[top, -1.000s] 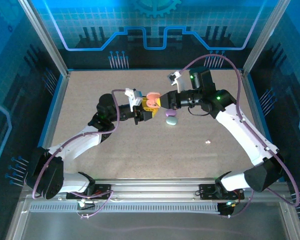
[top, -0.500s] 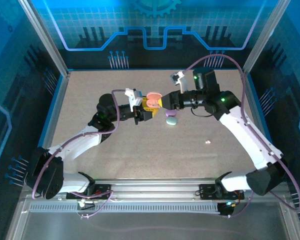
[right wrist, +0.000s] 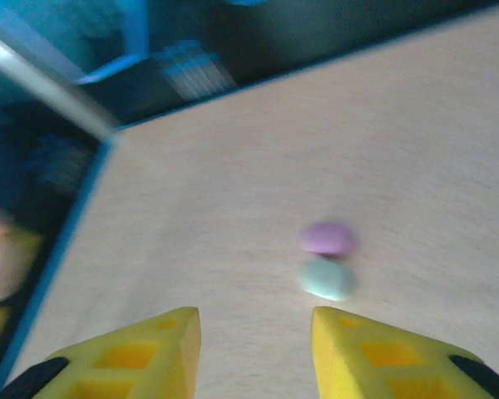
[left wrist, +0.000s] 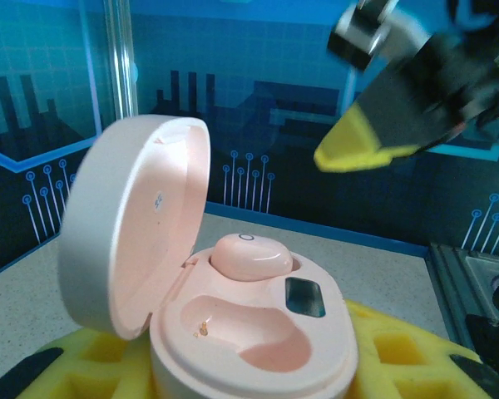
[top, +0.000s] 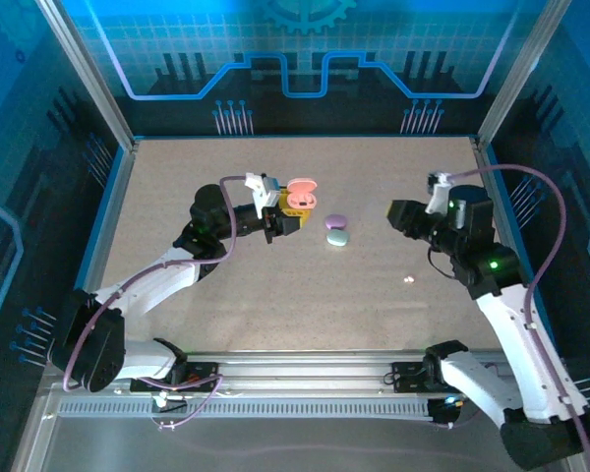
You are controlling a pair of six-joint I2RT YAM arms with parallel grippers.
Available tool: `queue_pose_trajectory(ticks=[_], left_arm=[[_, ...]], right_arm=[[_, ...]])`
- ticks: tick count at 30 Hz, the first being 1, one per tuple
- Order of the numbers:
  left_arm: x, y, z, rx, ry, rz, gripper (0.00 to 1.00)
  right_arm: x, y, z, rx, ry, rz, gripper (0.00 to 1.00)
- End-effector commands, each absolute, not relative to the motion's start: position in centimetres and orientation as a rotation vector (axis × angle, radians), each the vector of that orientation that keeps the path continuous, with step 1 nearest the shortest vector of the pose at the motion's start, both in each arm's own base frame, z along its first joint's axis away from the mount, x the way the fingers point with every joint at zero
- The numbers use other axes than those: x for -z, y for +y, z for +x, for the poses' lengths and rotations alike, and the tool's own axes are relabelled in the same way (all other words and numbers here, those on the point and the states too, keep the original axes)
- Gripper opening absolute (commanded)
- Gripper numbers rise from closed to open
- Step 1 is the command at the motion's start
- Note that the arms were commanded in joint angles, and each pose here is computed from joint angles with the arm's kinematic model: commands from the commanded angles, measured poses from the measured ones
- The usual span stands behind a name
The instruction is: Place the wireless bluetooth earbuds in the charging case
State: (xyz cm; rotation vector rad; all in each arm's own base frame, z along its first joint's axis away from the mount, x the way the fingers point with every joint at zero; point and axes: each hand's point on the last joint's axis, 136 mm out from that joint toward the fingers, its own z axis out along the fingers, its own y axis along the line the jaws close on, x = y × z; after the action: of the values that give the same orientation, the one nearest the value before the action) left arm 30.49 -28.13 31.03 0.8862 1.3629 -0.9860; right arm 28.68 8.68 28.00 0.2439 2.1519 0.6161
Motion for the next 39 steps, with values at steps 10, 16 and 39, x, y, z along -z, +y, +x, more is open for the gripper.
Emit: queue_pose_trajectory(ticks=[10,16,39], left_arm=[[-33.1,-28.0,29.6,0.956,1.269,0.9,0.29],[-33.1,-28.0,29.6,0.95,1.269,0.901,0.29],[-33.0,-28.1,29.7,0.946,1.282,0.912,0.29]], right_arm=[[-8.9,2.7,26.3,-0.654,2.539,0.989,0.44],[-6.4,1.9,25.4,-0.559,2.581,1.089,0.48],[-3.3,2.1,26.3,-0.522,2.675,1.095,0.51]])
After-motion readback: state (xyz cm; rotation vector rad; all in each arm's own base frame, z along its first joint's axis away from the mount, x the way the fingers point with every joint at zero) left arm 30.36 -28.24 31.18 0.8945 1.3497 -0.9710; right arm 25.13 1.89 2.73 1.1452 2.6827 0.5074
